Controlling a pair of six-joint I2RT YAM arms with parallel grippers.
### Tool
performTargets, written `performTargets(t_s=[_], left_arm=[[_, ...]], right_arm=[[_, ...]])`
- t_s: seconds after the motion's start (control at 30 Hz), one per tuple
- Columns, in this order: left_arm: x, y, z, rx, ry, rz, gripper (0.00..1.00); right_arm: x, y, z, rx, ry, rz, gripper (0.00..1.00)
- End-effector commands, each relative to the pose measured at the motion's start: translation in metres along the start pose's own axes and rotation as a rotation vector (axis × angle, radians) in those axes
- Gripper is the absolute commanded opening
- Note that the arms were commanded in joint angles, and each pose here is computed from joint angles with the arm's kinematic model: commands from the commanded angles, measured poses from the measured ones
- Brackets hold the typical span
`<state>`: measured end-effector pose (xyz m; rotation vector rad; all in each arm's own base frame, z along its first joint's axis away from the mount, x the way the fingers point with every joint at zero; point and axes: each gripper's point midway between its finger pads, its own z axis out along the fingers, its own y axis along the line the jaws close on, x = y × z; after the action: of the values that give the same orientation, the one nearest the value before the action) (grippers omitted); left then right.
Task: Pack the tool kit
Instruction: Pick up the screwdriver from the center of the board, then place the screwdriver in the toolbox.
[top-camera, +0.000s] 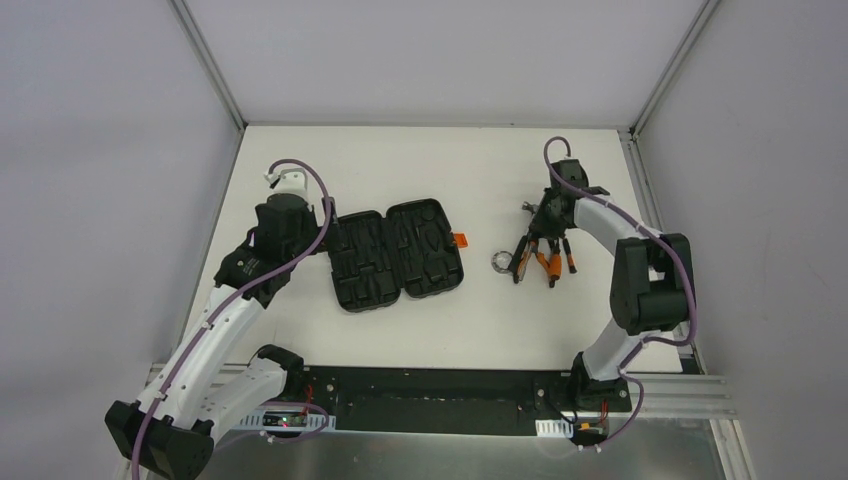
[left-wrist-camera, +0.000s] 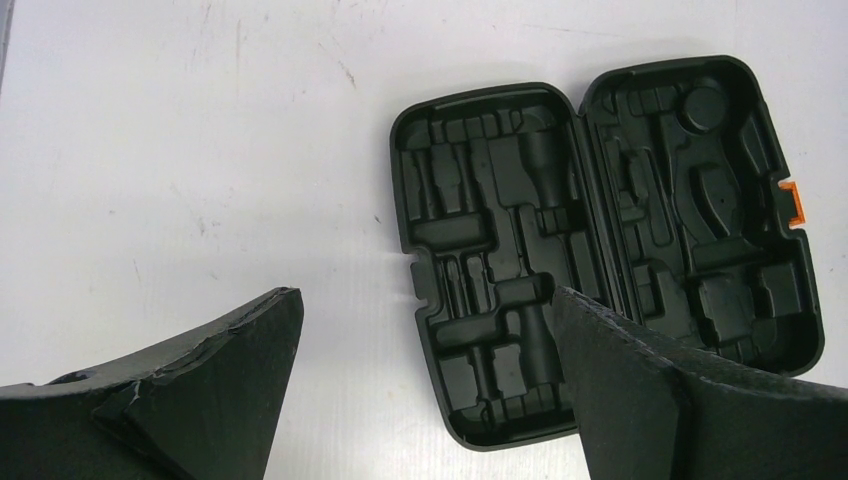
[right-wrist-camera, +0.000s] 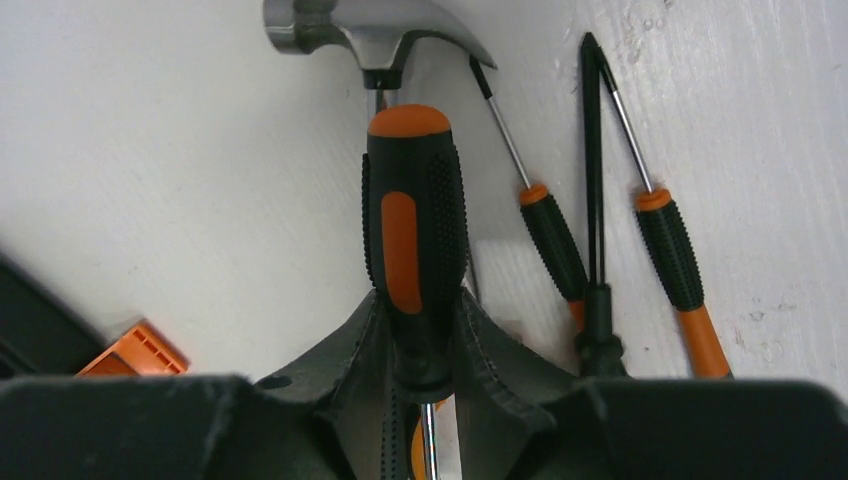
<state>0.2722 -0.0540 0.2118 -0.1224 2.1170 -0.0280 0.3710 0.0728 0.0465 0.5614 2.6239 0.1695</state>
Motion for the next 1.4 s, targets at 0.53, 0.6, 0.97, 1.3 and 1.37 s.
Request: performTargets(t_s=[0.53, 0.6, 0.97, 1.3, 1.37], left_arm=[[-0.002, -0.015, 0.007, 0.070, 0.008, -0.018, 0.99], [-0.002, -0.018, 0.006, 0.084, 0.009, -0.018, 0.99], [-0.004, -0.042, -0.004, 0.221, 0.014, -0.072, 0.99], [-0.012, -0.080, -0.023, 0.397, 0.060, -0.277, 0.99], [-0.014, -0.086, -0.024, 0.422, 0.074, -0.317, 0.99]], right_arm=[[-0.017, 0.073, -0.112, -0.255, -0.272, -0.190, 0.00], [-0.015, 0.083, -0.120, -0.293, -0.287, -0.204, 0.00], [0.019, 0.156, -0.154, -0.603, -0.260, -0.259, 0.00], [0.066, 0.222, -0.181, -0.871, -0.202, -0.335, 0.00], [0.080, 0.236, -0.187, -0.916, -0.189, -0.360, 0.00]])
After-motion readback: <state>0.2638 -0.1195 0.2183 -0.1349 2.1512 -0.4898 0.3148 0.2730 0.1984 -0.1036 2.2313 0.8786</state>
